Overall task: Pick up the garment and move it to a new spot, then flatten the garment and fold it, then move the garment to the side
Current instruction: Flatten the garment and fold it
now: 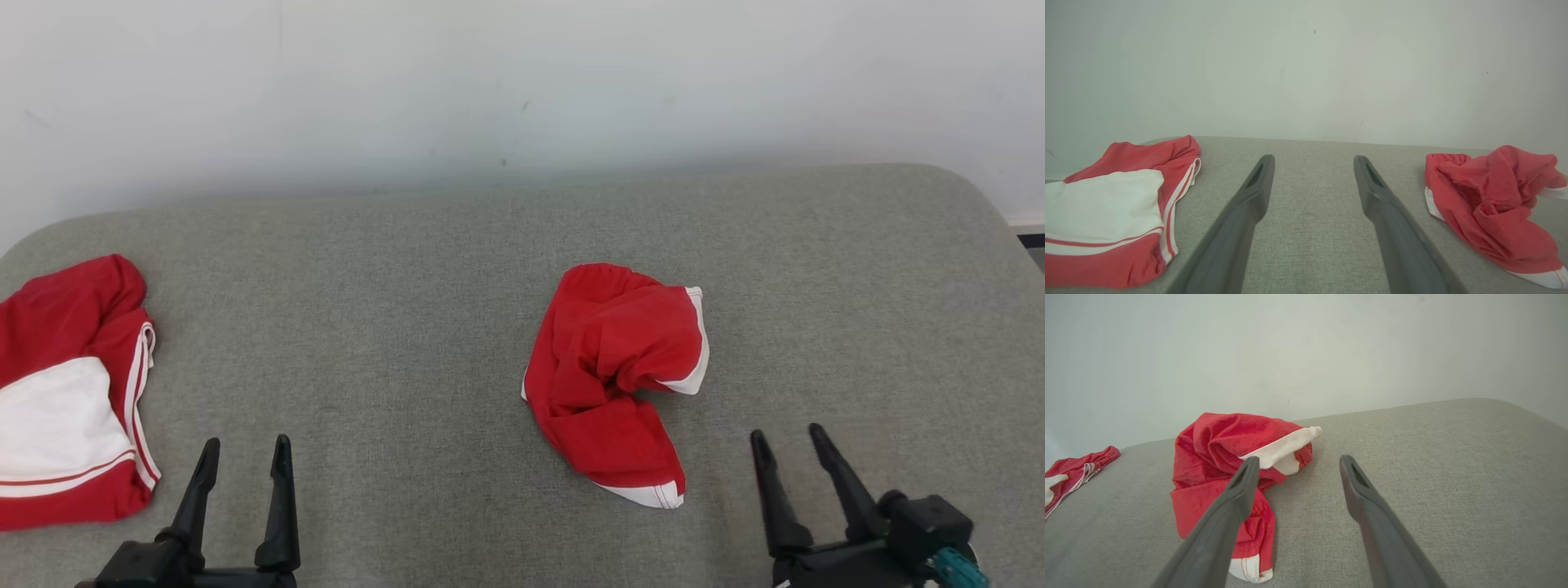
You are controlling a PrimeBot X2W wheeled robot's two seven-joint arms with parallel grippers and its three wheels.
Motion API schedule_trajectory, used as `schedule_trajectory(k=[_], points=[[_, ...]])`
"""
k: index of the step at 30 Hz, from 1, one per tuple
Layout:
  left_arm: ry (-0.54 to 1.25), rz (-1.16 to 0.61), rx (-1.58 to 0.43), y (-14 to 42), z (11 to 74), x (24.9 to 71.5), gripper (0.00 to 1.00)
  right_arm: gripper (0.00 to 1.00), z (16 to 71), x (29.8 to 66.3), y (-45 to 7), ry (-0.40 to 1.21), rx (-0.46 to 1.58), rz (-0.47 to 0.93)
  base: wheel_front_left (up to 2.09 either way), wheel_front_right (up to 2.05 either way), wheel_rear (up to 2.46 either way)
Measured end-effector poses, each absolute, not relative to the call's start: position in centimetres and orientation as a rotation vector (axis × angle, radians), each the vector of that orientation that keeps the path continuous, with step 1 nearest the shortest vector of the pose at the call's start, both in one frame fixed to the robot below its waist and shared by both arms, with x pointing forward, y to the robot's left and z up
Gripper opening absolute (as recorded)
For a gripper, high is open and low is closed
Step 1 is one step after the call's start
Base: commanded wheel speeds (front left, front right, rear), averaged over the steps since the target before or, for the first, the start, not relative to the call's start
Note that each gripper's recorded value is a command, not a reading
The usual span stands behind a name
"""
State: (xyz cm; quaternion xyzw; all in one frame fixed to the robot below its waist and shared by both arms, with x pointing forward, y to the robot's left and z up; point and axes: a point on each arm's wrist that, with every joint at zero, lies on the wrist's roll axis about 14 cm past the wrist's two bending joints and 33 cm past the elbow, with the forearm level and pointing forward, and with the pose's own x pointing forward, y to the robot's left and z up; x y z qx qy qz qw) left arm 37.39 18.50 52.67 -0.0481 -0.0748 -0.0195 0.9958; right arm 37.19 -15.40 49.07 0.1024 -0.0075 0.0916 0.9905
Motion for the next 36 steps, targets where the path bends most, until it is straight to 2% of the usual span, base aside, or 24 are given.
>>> schedule_trajectory(k=[5, 13, 26, 27, 28, 32, 36], points=[[-0.149, -0.041, -0.098, 18.4, 52.6, 37.8, 1.00, 1.00, 47.7, 37.5, -13.0, 0.045, 0.191, 0.271, 0.00, 0.00, 0.00], [-0.147, -0.025, -0.097, 18.8, 52.6, 38.2, 1.00, 1.00, 42.7, 37.3, -10.7, 0.222, 0.167, 0.359, 0.00, 0.00, 0.00], [-0.122, 0.018, -0.092, 20.2, 51.7, 38.2, 1.00, 1.00, 37.7, 38.4, -8.7, 0.400, 0.130, 0.420, 0.00, 0.00, 0.00], [-0.120, 0.019, -0.092, 20.2, 51.7, 38.2, 1.00, 0.65, 37.6, 38.5, -8.6, 0.403, 0.136, 0.420, 0.00, 0.00, 0.00], [-0.119, 0.021, -0.092, 20.3, 51.6, 38.2, 1.00, 0.00, 37.7, 38.7, -8.5, 0.401, 0.142, 0.421, 0.00, 0.00, 0.00], [-0.120, 0.024, -0.091, 20.3, 51.7, 38.3, 1.00, 0.00, 38.7, 39.6, -9.1, 0.369, 0.164, 0.395, 0.00, 0.00, 0.00], [-0.120, 0.009, -0.105, 19.6, 51.6, 38.6, 1.00, 0.00, 40.3, 40.9, -12.8, 0.310, 0.166, 0.303, 0.00, 0.00, 0.00]])
